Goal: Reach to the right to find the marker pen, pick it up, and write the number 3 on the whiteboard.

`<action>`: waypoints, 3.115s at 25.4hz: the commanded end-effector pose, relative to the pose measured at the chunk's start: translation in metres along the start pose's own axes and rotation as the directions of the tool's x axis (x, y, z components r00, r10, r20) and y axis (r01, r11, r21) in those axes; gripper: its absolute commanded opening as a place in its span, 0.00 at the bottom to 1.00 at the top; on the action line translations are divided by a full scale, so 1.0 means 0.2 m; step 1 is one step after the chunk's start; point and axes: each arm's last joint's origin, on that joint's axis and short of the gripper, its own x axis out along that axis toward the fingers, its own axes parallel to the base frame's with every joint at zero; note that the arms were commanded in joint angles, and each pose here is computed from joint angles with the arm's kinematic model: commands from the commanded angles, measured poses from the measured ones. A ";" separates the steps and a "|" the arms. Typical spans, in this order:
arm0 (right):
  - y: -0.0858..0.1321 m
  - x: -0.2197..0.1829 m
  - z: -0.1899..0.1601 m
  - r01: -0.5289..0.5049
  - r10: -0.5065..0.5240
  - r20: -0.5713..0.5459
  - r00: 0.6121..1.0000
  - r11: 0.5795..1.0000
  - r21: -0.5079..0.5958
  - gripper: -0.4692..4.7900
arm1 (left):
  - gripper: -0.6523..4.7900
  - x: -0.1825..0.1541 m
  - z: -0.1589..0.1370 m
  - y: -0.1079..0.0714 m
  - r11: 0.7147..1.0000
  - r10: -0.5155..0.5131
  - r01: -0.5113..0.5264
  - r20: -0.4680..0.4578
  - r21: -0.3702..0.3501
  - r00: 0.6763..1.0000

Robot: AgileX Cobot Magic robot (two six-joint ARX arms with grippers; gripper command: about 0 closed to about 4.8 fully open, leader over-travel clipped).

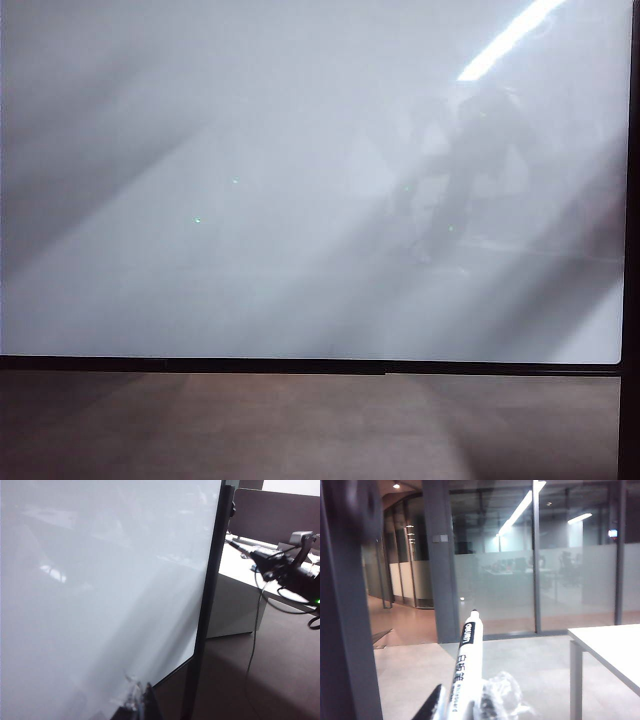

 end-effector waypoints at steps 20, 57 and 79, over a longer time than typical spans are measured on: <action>0.77 -0.41 1.11 -0.314 0.300 0.152 0.942 0.947 0.072 0.18 | 0.11 -0.01 0.03 0.00 1.000 0.004 -0.005 0.050 0.016 0.999; 1.64 -0.20 0.79 -0.613 0.604 0.104 0.790 0.780 0.126 0.18 | 0.11 -0.13 0.11 -0.01 0.996 0.079 -0.082 0.115 0.019 0.990; 1.69 -0.13 0.63 -0.532 0.531 0.048 0.846 0.837 0.126 0.18 | 0.11 -0.14 0.11 -0.01 0.998 0.064 -0.065 0.107 0.009 0.992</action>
